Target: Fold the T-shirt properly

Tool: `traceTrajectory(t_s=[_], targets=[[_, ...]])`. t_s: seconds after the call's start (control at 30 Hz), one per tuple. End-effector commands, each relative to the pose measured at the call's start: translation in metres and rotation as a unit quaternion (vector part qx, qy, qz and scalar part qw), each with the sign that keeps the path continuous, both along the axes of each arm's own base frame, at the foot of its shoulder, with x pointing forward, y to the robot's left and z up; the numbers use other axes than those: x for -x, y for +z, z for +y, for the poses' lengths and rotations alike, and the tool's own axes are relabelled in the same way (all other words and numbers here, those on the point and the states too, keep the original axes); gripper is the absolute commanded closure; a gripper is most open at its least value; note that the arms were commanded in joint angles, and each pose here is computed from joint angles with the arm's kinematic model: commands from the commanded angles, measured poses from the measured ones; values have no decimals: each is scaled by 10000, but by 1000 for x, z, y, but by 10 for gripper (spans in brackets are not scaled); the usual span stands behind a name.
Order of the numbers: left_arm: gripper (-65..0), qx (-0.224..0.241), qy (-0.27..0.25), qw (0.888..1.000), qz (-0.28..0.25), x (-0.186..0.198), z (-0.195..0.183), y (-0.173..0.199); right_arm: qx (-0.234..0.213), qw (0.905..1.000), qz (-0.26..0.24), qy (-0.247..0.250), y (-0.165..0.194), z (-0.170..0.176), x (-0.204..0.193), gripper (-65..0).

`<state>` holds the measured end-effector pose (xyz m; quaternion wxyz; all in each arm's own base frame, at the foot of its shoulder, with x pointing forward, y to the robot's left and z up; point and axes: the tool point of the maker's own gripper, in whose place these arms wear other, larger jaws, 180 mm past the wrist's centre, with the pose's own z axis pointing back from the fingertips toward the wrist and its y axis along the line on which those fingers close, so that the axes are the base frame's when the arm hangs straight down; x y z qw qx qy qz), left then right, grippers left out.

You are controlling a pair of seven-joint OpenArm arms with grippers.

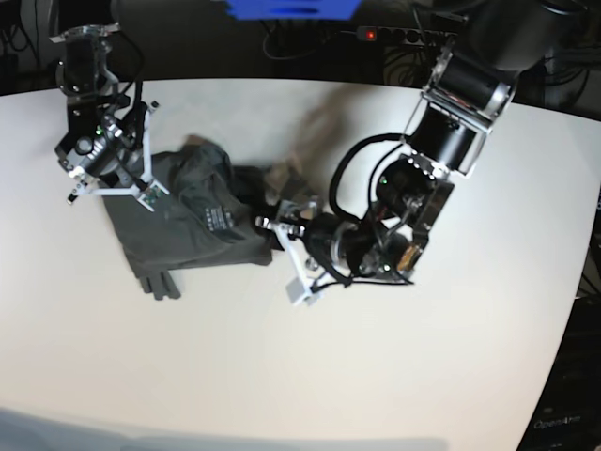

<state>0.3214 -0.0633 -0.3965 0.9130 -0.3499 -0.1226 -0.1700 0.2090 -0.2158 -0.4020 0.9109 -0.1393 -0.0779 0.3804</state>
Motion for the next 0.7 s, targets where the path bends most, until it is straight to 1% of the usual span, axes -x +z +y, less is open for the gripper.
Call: traceTrajectory(t_s=[0.0,0.1,0.17,0.23,0.47,0.57,0.67], targets=[[-208,240,77,9993,-287,-17,-8,20,133,9999,-77,-10,7,-6,-4,0],[-79,271,125,9990,-326,-18,-8,20,133,9999,-77,-10,7,-6,-4,0],[-15,301,151,9989,-331,-20,-7,22,132,9999,-75,-2,7,-6,-4,0],[-25,310,167,9988,-350,-22,-7,23,132,9999,-75,-2,7,-6,-4,0],[-25,385,175,9981,-440,-25,-11,30,124,9999,-75,-4,7,-6,-4,0],[-25,507,211,9965,-630,-34,-17,42,124,9999,-75,-4,7,-6,-4,0],[-25,558,205,9958,-700,-37,-20,48,123,9999,-73,3,7,-5,-4,0]])
